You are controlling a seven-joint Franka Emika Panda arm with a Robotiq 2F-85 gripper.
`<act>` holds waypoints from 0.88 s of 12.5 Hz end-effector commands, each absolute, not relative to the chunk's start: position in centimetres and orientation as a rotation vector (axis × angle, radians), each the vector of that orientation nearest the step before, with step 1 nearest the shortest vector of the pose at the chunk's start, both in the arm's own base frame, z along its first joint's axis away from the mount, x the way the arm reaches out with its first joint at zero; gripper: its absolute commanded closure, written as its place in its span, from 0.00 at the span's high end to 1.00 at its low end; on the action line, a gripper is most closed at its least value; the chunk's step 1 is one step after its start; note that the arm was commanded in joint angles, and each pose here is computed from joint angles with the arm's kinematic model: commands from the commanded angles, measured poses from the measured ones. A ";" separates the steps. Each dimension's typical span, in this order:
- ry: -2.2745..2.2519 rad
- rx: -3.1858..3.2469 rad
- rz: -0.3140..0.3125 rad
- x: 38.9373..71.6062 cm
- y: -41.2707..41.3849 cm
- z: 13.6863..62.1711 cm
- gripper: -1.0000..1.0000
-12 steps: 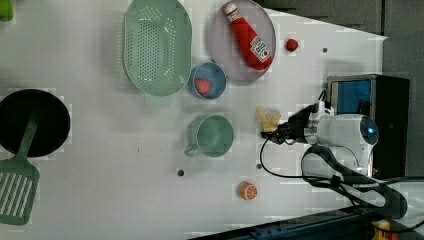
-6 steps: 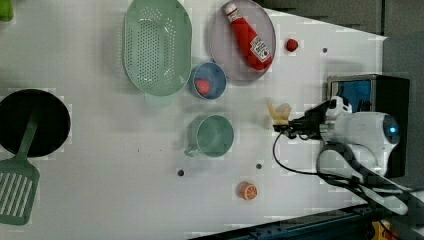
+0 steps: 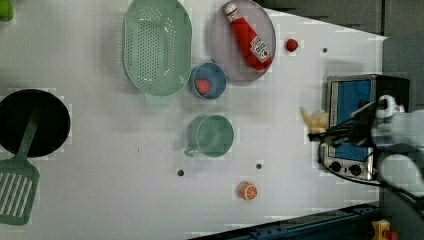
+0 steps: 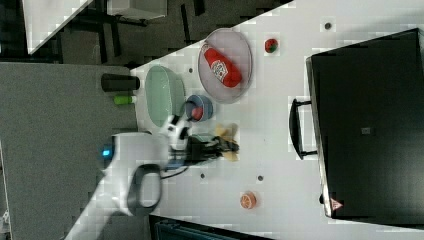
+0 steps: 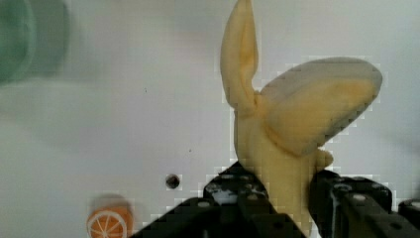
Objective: Pick Banana and place it in mug.
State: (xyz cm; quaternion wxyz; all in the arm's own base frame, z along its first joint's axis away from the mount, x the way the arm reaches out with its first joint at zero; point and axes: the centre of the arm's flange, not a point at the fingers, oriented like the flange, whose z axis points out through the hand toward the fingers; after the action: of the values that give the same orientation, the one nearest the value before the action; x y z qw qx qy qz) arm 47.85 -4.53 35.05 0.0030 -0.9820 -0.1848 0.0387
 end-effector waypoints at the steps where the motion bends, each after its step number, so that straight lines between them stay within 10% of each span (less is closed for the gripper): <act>1: -0.577 -3.092 0.095 47.7 -0.7 40.6 0.32; 11: -0.159 -3.112 0.158 44.8 16.8 39.8 0.32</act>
State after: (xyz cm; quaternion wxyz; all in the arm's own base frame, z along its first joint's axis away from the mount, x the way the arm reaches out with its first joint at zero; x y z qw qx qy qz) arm 44.65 15.88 39.22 0.0022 -0.9892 -0.1322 0.0628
